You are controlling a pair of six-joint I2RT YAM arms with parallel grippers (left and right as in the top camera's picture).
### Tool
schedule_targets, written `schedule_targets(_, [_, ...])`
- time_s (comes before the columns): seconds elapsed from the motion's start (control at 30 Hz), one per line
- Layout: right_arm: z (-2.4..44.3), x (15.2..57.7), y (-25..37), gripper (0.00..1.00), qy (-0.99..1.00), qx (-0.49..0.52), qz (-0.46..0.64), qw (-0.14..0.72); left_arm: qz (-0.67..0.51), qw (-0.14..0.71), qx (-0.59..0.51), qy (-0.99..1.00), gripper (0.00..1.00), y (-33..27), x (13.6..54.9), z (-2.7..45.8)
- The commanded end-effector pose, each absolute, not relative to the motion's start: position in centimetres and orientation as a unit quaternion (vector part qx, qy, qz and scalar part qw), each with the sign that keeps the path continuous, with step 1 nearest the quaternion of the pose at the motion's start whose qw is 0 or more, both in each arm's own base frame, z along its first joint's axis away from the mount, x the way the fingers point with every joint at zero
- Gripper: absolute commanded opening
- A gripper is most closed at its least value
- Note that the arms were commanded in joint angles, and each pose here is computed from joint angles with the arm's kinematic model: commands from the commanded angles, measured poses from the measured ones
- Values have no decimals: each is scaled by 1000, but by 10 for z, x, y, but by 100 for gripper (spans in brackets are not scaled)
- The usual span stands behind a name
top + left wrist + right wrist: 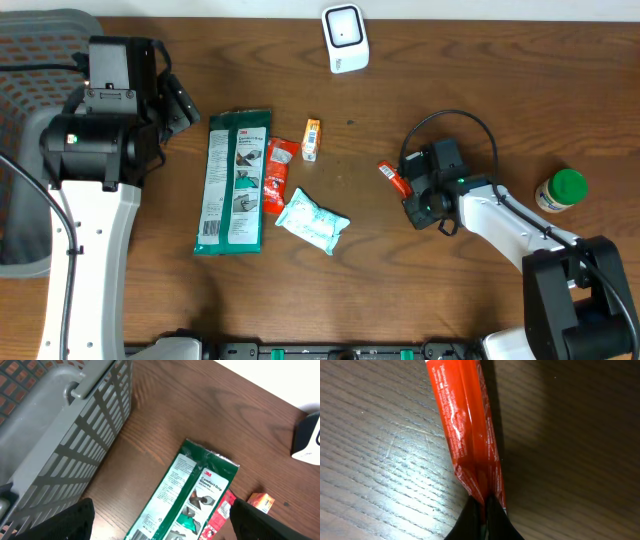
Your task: Scan the item barcode
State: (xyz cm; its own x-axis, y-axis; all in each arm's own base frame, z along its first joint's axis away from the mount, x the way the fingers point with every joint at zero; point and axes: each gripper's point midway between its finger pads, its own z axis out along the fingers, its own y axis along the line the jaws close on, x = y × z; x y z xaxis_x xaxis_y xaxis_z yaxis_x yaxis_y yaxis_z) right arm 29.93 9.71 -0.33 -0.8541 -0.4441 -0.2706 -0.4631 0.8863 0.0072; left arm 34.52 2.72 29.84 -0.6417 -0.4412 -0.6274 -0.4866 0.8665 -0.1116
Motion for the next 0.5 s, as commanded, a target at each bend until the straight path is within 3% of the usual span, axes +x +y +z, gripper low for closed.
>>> schedule_targets(0.0, [0, 284, 128, 1, 954, -246, 129, 112, 39, 342, -259, 902, 87, 31, 346, 303])
schedule_targets(0.3, [43, 285, 181, 1, 930, -184, 296, 114, 39, 342, -259, 902, 87, 31, 346, 303])
schedule_targets(0.47, [49, 292, 188, 1, 931, -127, 323, 112, 39, 342, -259, 902, 87, 31, 346, 303])
